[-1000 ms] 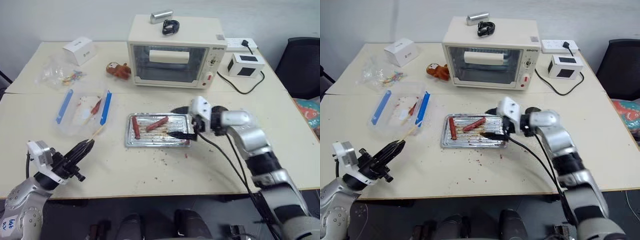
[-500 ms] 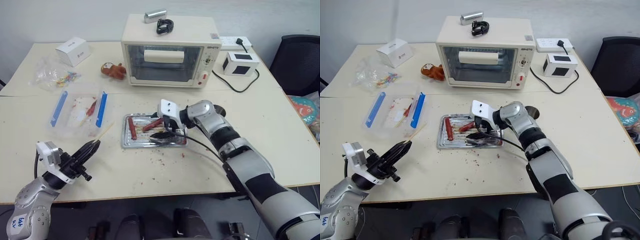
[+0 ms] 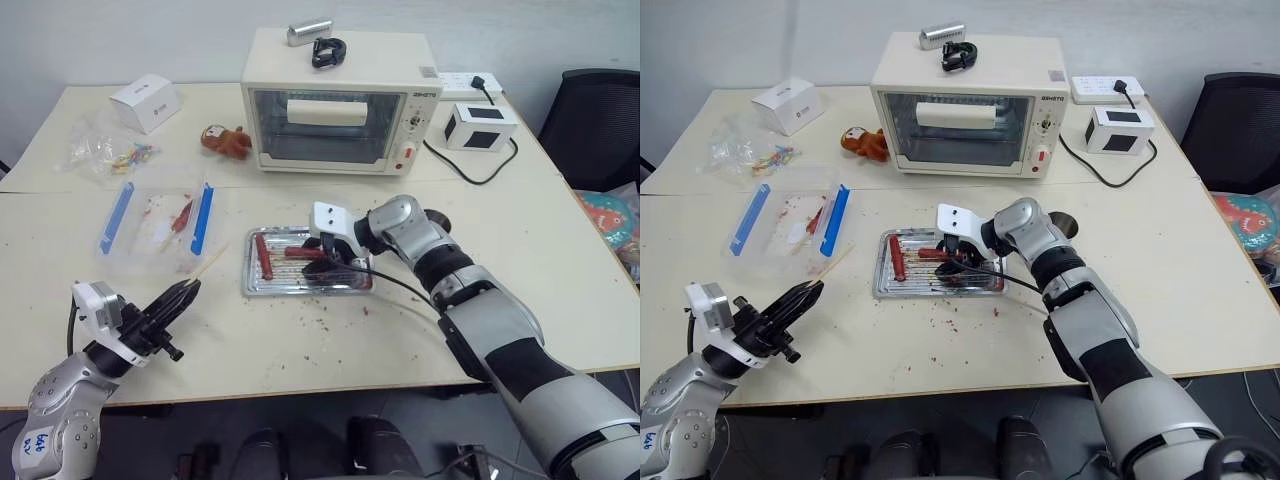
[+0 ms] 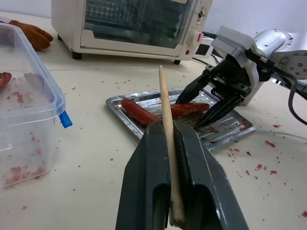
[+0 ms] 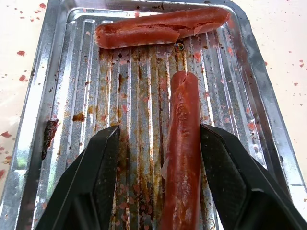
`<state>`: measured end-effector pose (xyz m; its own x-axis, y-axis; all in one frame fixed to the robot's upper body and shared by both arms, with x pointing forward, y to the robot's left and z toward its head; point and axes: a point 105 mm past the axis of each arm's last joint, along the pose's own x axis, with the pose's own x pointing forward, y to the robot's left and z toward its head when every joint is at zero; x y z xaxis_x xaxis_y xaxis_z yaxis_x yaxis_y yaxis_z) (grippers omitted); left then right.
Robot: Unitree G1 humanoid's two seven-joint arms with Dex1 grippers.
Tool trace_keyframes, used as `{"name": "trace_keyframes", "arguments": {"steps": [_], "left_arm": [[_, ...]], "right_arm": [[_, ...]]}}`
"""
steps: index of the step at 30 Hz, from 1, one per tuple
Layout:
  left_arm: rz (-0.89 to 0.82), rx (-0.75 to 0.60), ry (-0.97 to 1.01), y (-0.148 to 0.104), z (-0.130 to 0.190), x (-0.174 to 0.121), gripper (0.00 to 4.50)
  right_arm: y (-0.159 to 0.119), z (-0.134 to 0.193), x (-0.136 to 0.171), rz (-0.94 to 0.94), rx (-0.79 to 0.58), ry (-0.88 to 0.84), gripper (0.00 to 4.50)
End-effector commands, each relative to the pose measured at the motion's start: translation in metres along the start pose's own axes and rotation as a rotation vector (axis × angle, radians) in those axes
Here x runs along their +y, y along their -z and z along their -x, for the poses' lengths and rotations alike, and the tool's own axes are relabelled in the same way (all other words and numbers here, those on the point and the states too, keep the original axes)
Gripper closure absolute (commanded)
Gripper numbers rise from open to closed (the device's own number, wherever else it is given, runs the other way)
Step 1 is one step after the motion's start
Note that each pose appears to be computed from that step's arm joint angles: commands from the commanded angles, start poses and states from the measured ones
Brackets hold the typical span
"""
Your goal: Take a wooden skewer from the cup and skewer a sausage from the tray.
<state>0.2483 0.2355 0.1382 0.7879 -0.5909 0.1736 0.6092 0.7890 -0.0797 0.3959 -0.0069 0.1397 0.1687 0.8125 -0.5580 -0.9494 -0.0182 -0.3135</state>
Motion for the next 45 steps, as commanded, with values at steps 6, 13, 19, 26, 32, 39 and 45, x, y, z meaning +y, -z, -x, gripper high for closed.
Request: {"name": "trace_keyframes", "arguments": {"steps": [6,13,19,26,32,39,45], "left_arm": [[-0.031,-0.011,0.021,-0.005,-0.004,-0.001,4.50],[-0.032,-0.009,0.035,-0.005,-0.007,-0.001,4.50],[-0.037,-0.005,0.044,-0.006,-0.009,0.000,4.50],[-0.056,0.031,0.094,-0.004,-0.010,-0.007,4.50],[-0.179,0.226,0.373,-0.002,-0.005,-0.031,4.50],[-0.237,0.248,0.547,-0.024,-0.018,-0.043,4.50],[-0.244,0.242,0.606,-0.026,-0.034,-0.049,4.50]], "right_arm": [[-0.005,0.000,-0.001,0.003,-0.037,0.010,3.08],[-0.005,0.003,-0.003,0.003,-0.045,0.035,3.39],[-0.001,0.004,0.002,-0.025,-0.042,-0.005,3.76],[-0.011,0.012,0.001,0.025,-0.095,-0.010,4.27],[-0.046,0.058,0.019,0.182,-0.180,-0.120,4.27],[-0.035,0.094,0.058,0.175,-0.142,-0.168,4.27],[-0.025,0.099,0.070,0.109,-0.118,-0.148,4.27]]}}
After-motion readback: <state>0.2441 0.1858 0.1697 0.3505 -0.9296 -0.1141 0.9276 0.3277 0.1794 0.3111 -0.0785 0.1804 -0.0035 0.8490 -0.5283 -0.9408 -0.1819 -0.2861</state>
